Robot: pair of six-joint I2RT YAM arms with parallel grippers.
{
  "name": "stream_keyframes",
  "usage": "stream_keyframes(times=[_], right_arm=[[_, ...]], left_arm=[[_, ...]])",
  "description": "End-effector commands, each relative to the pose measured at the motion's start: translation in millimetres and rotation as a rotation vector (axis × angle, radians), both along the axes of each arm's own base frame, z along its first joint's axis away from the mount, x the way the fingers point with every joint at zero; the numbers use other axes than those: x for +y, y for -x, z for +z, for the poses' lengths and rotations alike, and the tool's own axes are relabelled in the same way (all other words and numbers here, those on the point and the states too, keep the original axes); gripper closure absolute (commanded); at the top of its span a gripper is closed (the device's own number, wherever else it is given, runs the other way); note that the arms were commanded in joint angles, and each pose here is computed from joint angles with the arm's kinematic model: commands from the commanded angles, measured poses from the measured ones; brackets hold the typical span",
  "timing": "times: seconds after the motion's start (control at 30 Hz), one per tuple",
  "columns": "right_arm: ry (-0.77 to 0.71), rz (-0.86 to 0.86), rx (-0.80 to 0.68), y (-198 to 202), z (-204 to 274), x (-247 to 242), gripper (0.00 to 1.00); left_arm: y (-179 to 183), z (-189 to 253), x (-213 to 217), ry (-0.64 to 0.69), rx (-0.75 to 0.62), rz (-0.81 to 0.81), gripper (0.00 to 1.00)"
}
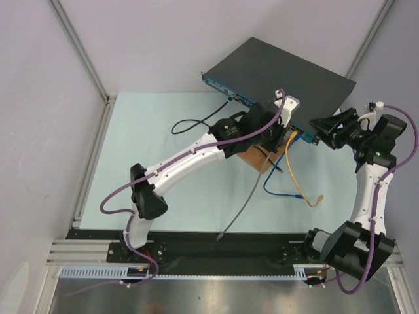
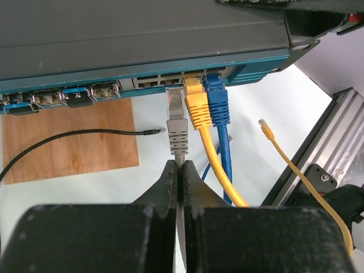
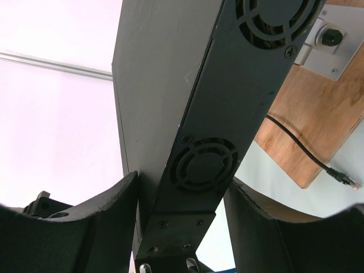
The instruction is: Insert the plug into the switch port
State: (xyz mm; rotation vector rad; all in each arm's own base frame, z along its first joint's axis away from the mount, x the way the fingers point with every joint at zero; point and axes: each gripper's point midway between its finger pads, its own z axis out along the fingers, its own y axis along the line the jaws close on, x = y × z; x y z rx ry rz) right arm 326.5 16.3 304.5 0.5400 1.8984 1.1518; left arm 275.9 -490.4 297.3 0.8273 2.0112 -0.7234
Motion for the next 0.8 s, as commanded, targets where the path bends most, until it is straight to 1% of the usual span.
stream_keyframes(times=[0.0,0.3,0.57,0.77], right_arm=[[0.140,-0.010,-0.006,-6,-22,-10,0.80],[0.141,-0.006,-0.010,-5,-21,-9,0.80],[0.141,-0.002,-0.013,-6,-20,-8,0.80],[0.144,-0.004,-0.017,-6,-18,-9,0.81]], left_arm=[[5,21,3,0.022,-0.042,-0.041,1.00],[-3,40,-1,0.064,-0.087,-0.022,1.00],[-8,41,-6,0.069,-0.107,-0.018,1.00],[-9,27,-5,0.043,-0.083,-0.016,1.00]])
